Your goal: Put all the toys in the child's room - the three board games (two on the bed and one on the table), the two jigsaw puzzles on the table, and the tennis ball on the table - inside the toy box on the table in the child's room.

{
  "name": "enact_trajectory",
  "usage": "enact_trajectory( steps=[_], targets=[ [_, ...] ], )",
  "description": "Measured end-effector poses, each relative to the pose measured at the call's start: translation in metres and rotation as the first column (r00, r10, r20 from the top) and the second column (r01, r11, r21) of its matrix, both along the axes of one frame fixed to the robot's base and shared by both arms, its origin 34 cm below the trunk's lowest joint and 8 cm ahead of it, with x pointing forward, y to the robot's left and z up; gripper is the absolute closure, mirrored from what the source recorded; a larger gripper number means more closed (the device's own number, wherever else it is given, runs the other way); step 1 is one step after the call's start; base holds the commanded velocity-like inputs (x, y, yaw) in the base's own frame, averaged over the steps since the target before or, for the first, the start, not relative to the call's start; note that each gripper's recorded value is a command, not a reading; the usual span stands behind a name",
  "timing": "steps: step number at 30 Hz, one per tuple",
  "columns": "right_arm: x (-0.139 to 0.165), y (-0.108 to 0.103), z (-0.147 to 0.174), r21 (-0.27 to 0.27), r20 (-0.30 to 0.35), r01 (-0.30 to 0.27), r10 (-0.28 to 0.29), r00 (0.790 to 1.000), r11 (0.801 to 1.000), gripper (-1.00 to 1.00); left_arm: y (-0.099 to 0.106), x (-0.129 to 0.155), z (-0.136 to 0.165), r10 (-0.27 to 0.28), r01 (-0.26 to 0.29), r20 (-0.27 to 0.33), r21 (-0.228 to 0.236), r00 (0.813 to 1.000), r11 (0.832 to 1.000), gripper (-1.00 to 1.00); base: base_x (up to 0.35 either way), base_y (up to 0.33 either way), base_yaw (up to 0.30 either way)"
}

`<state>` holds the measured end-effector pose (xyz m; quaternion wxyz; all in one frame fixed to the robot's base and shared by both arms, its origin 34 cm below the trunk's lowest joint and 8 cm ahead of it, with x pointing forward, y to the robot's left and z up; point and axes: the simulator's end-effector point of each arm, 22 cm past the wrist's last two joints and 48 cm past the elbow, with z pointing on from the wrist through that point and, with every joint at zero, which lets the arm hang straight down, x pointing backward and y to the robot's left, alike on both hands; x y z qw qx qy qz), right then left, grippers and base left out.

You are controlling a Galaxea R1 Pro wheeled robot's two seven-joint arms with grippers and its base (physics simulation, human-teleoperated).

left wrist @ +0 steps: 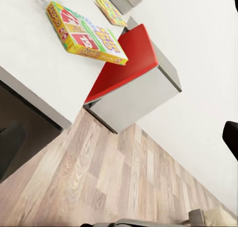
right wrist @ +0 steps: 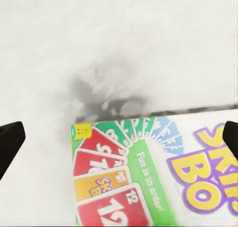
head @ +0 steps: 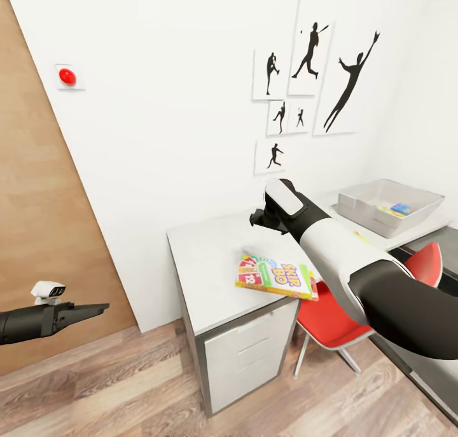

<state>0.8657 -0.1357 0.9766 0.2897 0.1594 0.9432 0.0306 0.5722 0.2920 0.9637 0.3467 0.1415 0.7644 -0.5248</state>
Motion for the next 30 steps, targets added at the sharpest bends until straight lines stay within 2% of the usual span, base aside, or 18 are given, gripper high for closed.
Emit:
enact_trajectory(
  steps=[8,19,30],
  targets=[
    [-0.0006,0.0002,0.0027,0.001,0.004,0.000,0.000,1.000,1.000,-1.00,0.0000,-0.0005,0.0017,0.000,0.000,0.004,-0.001,1.000,1.000,-1.00,-0.172,0.077,-0.276],
    [-0.0015,0.0002,0.0063,0.001,0.009,0.000,0.000,1.000,1.000,-1.00,-0.0003,-0.0016,0.0035,-0.001,0.001,0.008,0.000,1.000,1.000,-1.00,-0.121,0.184,-0.263],
    [-0.0015,0.0005,0.0064,0.001,0.009,-0.001,0.001,1.000,1.000,-1.00,-0.0003,-0.0017,0.0036,-0.001,0.001,0.008,0.000,1.000,1.000,-1.00,-0.002,0.147,-0.016]
  ],
)
